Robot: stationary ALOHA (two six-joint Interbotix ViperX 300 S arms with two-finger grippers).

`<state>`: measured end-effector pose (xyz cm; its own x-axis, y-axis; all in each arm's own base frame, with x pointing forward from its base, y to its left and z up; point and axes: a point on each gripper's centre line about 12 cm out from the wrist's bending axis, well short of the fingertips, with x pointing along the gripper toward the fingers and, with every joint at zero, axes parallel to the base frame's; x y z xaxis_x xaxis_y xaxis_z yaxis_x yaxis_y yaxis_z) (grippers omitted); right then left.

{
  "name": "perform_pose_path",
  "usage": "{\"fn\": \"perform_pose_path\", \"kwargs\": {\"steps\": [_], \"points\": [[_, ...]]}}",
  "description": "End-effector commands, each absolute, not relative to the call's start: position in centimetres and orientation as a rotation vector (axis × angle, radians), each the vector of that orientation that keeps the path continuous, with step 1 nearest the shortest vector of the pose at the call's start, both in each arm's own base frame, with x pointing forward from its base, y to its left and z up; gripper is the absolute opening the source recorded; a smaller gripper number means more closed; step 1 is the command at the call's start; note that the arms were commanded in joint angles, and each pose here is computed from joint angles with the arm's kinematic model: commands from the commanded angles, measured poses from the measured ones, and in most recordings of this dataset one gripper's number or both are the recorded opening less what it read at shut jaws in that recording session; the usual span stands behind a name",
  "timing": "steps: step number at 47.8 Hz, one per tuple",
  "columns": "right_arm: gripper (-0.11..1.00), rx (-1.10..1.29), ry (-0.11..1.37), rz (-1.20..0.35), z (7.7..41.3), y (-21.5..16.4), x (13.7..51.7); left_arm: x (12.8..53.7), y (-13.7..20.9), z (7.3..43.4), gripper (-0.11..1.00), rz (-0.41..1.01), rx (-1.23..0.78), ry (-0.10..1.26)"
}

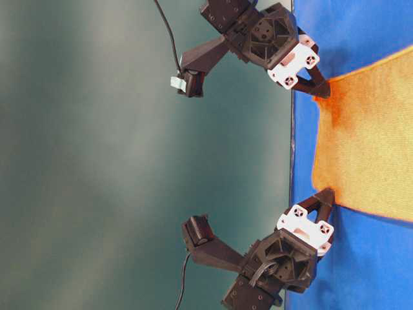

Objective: Fold a vertical towel.
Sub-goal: 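Pinch the far left and right towel corners with both grippers, then lift the far edge and carry it toward the near edge with both grippers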

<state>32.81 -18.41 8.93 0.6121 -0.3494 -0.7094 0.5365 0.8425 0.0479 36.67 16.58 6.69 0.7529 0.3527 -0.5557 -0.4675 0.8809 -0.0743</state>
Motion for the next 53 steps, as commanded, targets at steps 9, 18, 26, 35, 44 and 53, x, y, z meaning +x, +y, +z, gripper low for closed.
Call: {"fn": "perform_pose_path", "kwargs": {"steps": [9,18,26,35,44,53], "points": [[0.02,0.267,0.708,-0.523,10.2,-18.6,33.2,37.4,17.6,8.4,0.02,0.465,-0.204,0.507],[0.02,0.252,0.657,-0.533,12.2,-19.1,33.2,36.9,19.0,10.6,0.02,0.49,-0.171,0.475],[0.02,0.227,0.627,-0.551,13.5,-20.2,32.8,36.9,19.3,11.4,0.02,0.491,-0.149,0.476],[0.02,0.189,0.624,-0.536,14.2,-20.3,33.2,36.9,19.3,12.0,0.02,0.491,-0.148,0.465],[0.02,0.179,0.614,-0.534,15.7,-20.1,32.8,37.1,18.3,13.9,0.02,0.468,-0.133,0.427],[0.02,0.143,0.609,-0.5,18.2,-18.6,32.3,37.0,16.4,16.3,0.02,0.428,-0.115,0.385]]}}
